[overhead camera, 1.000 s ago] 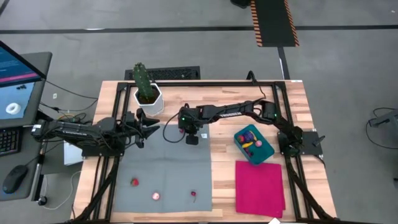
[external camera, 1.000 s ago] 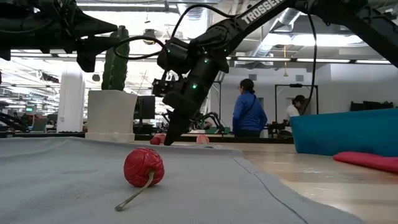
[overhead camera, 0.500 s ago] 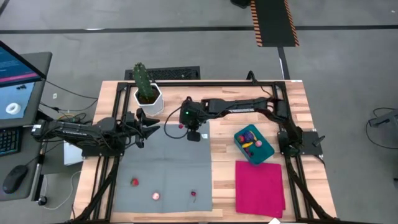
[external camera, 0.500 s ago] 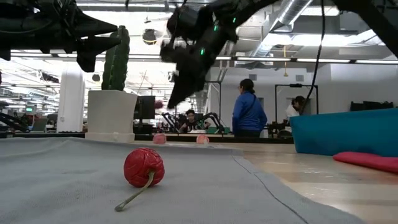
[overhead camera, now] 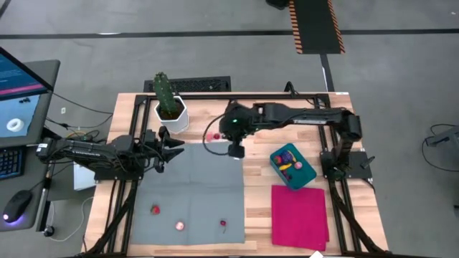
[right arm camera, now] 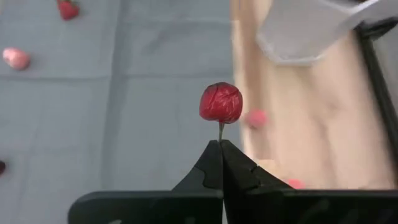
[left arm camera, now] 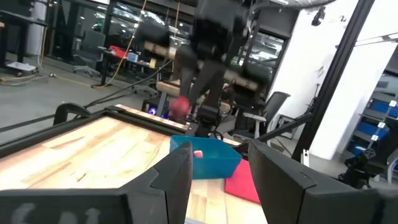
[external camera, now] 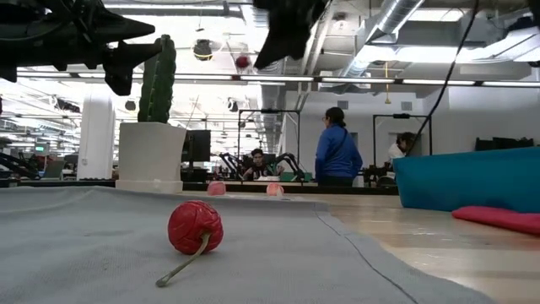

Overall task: Pick and placing Produce into tupperware
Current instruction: Put the red cherry into the blue bin

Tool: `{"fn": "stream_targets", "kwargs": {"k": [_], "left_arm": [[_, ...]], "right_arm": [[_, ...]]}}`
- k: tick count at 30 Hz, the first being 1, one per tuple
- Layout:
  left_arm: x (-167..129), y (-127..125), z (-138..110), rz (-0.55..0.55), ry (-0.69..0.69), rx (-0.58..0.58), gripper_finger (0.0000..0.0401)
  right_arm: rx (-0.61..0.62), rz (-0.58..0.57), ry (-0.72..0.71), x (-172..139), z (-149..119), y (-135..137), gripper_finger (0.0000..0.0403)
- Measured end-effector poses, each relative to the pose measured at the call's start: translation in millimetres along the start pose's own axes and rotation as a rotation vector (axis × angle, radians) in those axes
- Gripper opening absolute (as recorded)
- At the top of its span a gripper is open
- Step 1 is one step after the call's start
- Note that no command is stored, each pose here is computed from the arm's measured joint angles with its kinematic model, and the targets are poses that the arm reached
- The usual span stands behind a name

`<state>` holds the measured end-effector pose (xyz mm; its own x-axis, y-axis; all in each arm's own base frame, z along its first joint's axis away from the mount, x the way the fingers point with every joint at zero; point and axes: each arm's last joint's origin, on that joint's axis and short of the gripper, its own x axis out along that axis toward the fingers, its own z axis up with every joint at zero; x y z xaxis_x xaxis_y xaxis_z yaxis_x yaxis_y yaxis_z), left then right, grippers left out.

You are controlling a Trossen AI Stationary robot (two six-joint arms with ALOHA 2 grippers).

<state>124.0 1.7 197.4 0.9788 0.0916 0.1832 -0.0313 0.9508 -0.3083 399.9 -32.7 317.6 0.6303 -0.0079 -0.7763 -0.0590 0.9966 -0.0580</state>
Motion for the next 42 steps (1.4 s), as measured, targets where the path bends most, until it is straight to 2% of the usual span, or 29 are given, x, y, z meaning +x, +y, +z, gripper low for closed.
{"fn": "stream_targets", "kwargs": {"k": [4, 12, 18, 23, 29, 33, 37, 42], "left_arm": [[0, 0, 0, 0.000, 0.000, -0.001, 0.0148], [0, 0, 0, 0.001, 0.003, -0.002, 0.0148], [0, 0, -1, 0.003, 0.010, -0.001, 0.0148], [0, 0, -1, 0.005, 0.014, -0.001, 0.0148], [0, 1, -1, 0.007, 0.013, 0.000, 0.0148], [0, 1, -1, 0.014, 0.011, 0.001, 0.0148], [0, 1, -2, 0.016, 0.014, 0.002, 0.0148], [0, 1, -2, 0.023, 0.013, 0.003, 0.0148]], "right_arm": [[0.021, -0.008, -0.040, -38, 0, 2, 0.0011], [0.001, -0.057, -0.170, -111, 0, 24, 0.0011], [0.010, -0.034, -0.307, -163, -16, 44, 0.0010], [0.018, 0.025, -0.424, -196, -42, 61, 0.0010], [0.010, 0.076, -0.563, -221, -79, 79, 0.0010], [0.032, 0.034, -0.627, -233, -110, 87, 0.0010], [0.075, 0.002, -0.651, -235, -143, 93, 0.0010], [0.138, 0.089, -0.706, -225, -182, 100, 0.0010]]}}
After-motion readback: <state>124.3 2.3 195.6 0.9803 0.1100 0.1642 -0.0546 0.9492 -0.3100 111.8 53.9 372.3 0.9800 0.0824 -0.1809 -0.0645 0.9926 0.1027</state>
